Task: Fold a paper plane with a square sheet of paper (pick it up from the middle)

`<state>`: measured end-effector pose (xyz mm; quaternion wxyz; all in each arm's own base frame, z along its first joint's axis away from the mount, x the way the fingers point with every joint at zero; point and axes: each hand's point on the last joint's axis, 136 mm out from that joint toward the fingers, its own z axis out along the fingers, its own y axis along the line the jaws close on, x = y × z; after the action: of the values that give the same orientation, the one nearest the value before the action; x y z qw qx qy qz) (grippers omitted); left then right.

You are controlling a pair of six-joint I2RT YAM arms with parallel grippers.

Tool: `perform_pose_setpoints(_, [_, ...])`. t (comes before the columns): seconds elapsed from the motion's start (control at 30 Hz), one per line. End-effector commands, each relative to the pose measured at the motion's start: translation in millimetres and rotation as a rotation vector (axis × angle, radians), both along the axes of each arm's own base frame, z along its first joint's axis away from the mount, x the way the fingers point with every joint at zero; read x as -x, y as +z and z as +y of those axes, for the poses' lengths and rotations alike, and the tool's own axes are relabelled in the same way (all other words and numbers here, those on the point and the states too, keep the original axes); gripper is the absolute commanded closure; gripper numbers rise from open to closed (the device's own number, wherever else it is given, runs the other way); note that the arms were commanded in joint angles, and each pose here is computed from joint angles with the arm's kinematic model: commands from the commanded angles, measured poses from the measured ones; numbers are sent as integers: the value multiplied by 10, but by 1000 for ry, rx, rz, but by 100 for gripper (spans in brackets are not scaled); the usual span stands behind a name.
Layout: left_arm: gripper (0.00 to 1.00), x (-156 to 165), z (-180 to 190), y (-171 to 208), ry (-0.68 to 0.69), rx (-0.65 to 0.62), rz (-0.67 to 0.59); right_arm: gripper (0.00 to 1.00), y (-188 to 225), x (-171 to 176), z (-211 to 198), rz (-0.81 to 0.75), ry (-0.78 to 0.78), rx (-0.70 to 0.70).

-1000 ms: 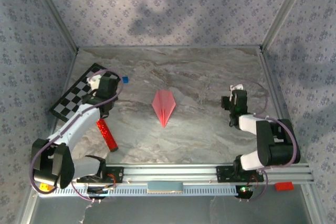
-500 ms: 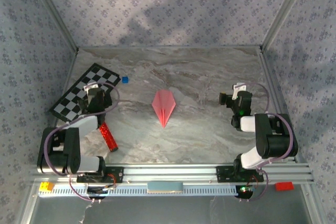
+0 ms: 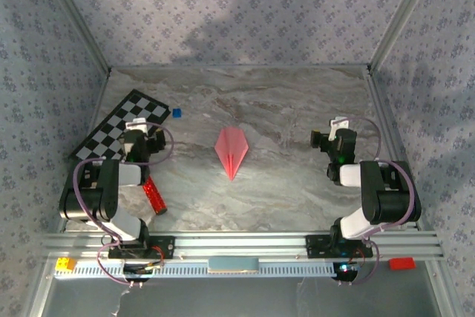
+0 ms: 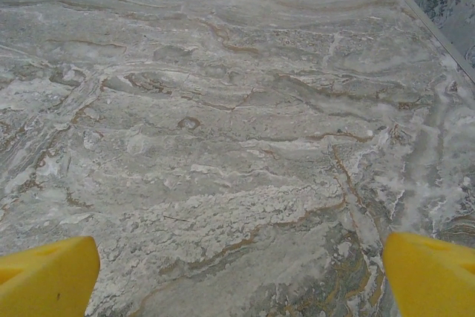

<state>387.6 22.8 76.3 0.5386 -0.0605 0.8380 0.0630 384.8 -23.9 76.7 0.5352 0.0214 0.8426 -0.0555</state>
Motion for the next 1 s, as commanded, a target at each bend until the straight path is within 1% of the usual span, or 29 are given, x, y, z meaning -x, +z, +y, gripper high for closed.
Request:
perform_pose_setpoints(0.0, [0, -69, -59, 134, -44, -10, -46, 0, 70, -38, -22, -29, -21, -2])
perform_pose_setpoints(0.07, [0, -100, -59, 123, -79, 36, -36, 0, 73, -41, -23, -30, -21, -3])
perform_pose_setpoints(0.97, [0, -102, -62, 129, -82, 36, -39, 0, 72, -41, -27, -29, -21, -4])
